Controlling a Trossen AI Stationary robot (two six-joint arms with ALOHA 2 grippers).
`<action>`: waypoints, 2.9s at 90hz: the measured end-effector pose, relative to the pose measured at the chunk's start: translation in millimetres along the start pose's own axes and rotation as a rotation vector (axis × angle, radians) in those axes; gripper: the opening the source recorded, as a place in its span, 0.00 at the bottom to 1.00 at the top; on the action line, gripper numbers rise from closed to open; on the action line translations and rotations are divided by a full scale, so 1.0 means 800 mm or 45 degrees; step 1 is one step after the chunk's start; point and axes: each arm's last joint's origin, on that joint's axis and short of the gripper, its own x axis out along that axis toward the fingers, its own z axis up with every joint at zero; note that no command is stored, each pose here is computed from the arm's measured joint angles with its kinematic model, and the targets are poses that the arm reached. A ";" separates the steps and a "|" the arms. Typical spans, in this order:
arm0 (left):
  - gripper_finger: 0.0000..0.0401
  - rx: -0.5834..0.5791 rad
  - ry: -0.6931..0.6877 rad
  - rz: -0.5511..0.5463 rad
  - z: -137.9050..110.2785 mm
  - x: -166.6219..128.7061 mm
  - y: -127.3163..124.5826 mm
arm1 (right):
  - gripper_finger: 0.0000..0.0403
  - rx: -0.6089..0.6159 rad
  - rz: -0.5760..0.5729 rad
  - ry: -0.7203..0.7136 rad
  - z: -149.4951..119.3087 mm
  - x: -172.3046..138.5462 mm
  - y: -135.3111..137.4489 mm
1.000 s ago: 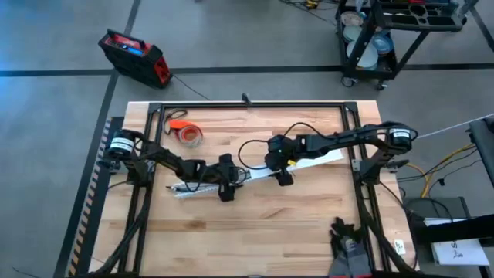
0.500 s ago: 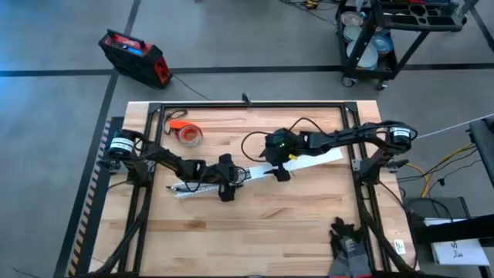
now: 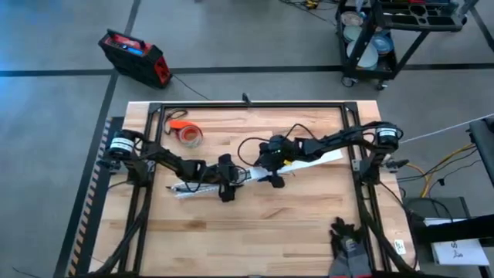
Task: Ziptie cables
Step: Close the white cable duct
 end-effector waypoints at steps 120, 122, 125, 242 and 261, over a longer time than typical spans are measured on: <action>0.59 -0.028 -0.031 0.027 0.002 0.000 0.001 | 0.55 -0.031 -0.065 0.029 0.003 0.018 0.015; 0.59 -0.026 -0.030 0.027 0.002 0.000 0.001 | 0.54 -0.025 -0.063 0.028 0.003 0.018 0.015; 0.59 -0.023 -0.028 0.027 0.002 0.000 0.001 | 0.54 -0.019 -0.057 0.026 0.003 0.018 0.015; 0.60 -0.003 -0.064 0.080 0.008 0.003 0.012 | 0.54 0.058 -0.122 0.031 0.005 0.020 0.019; 0.61 0.022 -0.115 0.071 0.016 0.006 0.012 | 0.56 0.089 -0.146 0.016 0.009 0.020 0.018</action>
